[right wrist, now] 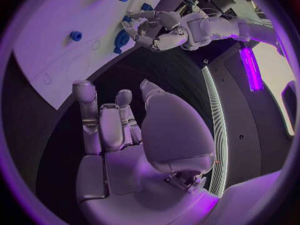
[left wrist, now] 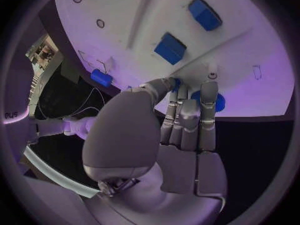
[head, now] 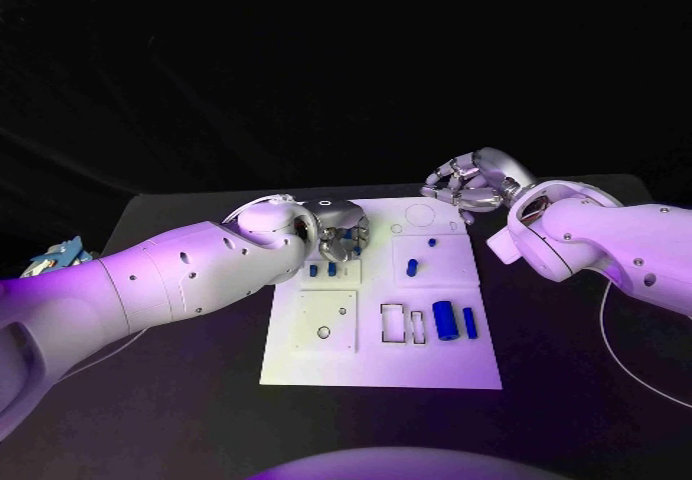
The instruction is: Assemble the parts on the task board
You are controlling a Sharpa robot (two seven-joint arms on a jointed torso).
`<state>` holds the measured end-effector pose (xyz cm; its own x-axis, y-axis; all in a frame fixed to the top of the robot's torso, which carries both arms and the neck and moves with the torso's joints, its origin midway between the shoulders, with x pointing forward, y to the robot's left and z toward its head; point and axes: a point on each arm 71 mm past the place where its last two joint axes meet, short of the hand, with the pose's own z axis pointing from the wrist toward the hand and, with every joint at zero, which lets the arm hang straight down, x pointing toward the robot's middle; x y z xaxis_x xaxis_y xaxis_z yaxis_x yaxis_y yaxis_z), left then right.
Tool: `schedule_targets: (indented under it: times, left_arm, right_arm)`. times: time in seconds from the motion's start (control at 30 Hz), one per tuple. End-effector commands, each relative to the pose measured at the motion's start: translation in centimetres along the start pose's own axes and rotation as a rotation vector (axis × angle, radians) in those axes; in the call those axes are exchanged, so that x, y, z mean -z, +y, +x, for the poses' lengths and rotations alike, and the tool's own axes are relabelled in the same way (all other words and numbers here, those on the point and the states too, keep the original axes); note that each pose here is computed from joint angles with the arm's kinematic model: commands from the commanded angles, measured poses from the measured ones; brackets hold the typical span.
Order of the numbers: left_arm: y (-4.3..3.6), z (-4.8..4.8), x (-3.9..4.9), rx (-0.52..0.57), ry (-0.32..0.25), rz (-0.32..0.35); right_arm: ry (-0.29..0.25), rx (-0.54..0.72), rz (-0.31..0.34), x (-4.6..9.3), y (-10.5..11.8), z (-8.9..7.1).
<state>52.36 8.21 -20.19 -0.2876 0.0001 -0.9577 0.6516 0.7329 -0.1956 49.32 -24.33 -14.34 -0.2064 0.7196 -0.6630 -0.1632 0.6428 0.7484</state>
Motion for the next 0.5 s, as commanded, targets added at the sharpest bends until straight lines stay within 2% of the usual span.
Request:
schedule_targets:
  times: [0.03,0.5]
  left_arm:
    - [-0.08,0.27,-0.05,0.008,0.024,0.007]
    - [0.29,-0.01,0.02,0.014,-0.016,-0.011]
  right_arm:
    - [-0.004,0.001,-0.008,0.00,0.05,-0.01]
    - [-0.013,-0.015,-0.010,-0.10,0.07,-0.02]
